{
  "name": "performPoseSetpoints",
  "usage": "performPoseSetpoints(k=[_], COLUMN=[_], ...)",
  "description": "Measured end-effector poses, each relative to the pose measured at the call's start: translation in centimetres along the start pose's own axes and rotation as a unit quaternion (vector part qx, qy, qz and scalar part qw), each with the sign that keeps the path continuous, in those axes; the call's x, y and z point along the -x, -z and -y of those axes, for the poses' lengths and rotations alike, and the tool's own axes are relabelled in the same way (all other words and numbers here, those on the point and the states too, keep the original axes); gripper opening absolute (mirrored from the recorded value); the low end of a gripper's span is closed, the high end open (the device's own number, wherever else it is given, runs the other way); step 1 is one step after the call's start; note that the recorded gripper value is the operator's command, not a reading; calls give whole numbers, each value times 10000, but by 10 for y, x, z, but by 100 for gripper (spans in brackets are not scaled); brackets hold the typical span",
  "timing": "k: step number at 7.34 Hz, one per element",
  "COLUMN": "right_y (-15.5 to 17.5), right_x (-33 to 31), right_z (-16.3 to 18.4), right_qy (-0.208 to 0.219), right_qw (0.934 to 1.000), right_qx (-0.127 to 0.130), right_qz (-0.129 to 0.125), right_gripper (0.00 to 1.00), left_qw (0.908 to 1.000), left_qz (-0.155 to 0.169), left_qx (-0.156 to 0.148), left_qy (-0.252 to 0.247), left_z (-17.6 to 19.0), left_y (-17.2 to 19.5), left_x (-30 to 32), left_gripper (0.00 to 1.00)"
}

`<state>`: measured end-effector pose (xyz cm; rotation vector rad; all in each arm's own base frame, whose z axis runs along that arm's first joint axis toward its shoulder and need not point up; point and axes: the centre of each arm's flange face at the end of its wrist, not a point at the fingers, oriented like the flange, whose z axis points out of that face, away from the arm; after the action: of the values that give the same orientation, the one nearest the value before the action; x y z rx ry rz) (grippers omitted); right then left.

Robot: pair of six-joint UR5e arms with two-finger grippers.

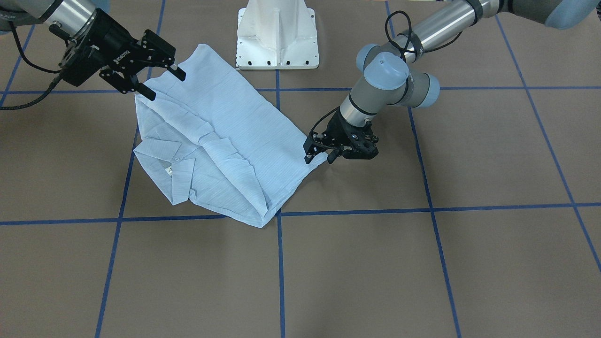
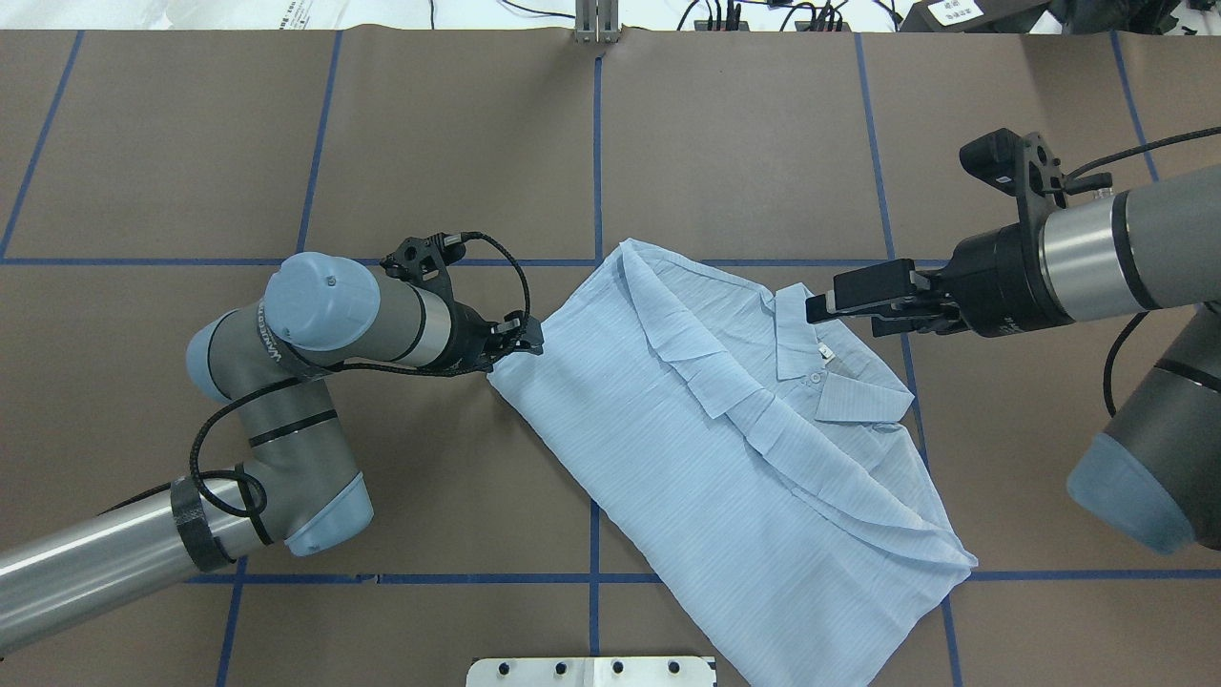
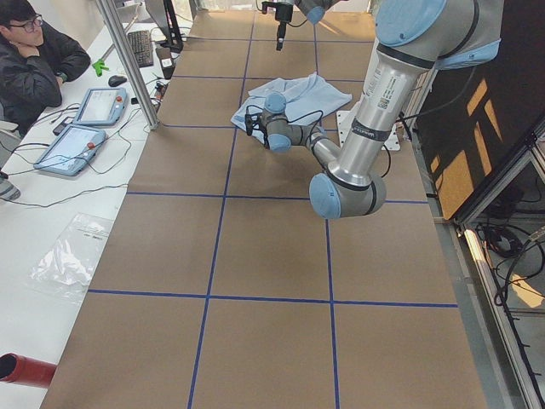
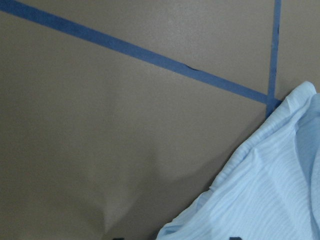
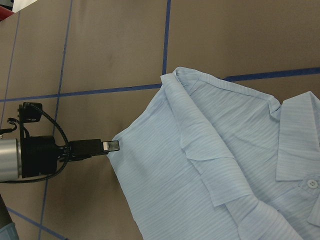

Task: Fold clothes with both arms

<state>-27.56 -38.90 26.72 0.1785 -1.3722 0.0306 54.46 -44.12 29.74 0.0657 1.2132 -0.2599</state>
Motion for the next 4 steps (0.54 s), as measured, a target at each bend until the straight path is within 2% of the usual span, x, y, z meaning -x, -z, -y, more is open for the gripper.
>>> performPoseSetpoints(k=[4], right_y=[1], right_x=[0], right_z=[1], right_qy=[-2], right_qw=[10000], right_qx=[8], right_qz=[5], right_gripper=[100], left_qw=[10000], left_qz=[8], left_qx=[4], left_qy=[-27], left_z=[-1], left_y=[2], left_x=[4], left_gripper=[75])
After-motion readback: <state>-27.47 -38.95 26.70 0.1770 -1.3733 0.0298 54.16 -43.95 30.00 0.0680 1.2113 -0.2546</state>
